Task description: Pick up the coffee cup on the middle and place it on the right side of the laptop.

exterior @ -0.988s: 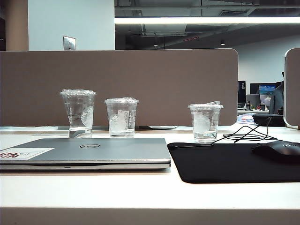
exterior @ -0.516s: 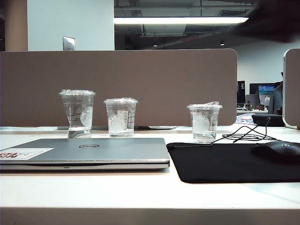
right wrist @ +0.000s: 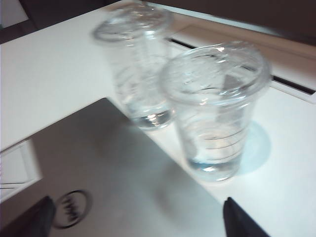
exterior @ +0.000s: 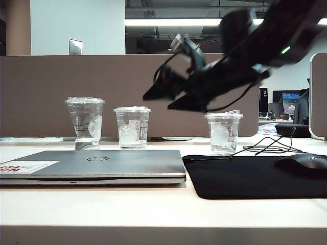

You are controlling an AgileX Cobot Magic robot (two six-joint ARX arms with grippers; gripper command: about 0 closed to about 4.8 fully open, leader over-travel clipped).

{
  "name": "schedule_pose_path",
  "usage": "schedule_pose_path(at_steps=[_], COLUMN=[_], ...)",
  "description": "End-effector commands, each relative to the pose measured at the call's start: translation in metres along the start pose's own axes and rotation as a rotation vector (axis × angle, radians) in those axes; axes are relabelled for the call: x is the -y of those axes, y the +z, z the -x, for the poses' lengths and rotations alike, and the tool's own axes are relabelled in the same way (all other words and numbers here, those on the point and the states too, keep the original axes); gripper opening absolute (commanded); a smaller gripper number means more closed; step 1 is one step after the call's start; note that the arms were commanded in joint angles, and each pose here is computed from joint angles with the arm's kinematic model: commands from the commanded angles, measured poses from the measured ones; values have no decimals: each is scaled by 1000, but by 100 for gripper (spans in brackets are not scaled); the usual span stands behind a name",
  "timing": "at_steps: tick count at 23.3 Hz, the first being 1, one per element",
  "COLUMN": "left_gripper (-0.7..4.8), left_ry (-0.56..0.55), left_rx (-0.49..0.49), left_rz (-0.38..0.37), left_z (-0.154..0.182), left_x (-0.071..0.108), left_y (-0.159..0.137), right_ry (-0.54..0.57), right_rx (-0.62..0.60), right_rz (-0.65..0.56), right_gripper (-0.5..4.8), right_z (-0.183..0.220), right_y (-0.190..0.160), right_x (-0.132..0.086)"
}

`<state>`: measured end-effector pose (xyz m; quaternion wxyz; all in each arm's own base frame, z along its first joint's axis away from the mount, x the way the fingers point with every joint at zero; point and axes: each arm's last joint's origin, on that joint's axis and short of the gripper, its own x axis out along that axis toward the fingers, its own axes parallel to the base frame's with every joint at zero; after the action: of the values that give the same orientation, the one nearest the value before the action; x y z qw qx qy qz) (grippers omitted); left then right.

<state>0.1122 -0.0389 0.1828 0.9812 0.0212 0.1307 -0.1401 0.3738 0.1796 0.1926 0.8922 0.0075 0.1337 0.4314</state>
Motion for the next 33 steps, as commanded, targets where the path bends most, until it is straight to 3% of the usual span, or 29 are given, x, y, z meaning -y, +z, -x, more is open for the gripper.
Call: schedule_pose_path(at_steps=[1,6,11,19,28,33], left_gripper=[-5,-5,-5,-5,-5,-5], left_ry=[3,3,3,3,3,3], left_rx=[19,19,18,18,17,17], left_rz=[-3,-3,-3,-3,-3,-3], left_z=[1,1,1,1,1,1], left_x=[0,0,0,0,0,0], left_y=[3,3,3,3,3,3], right_ry=[9,7,9,23,24,29], right_rx=[25,4,3,-12,-12,-74], right_rz=[22,11,11,-2,16,6], right_gripper=[479,479,479,479,479,479], right_z=[-28,-76,-96,-116,-123,-124], right_y=[1,-16,-18,-13,-13,-14], right_x=[13,38,47,50,38,38])
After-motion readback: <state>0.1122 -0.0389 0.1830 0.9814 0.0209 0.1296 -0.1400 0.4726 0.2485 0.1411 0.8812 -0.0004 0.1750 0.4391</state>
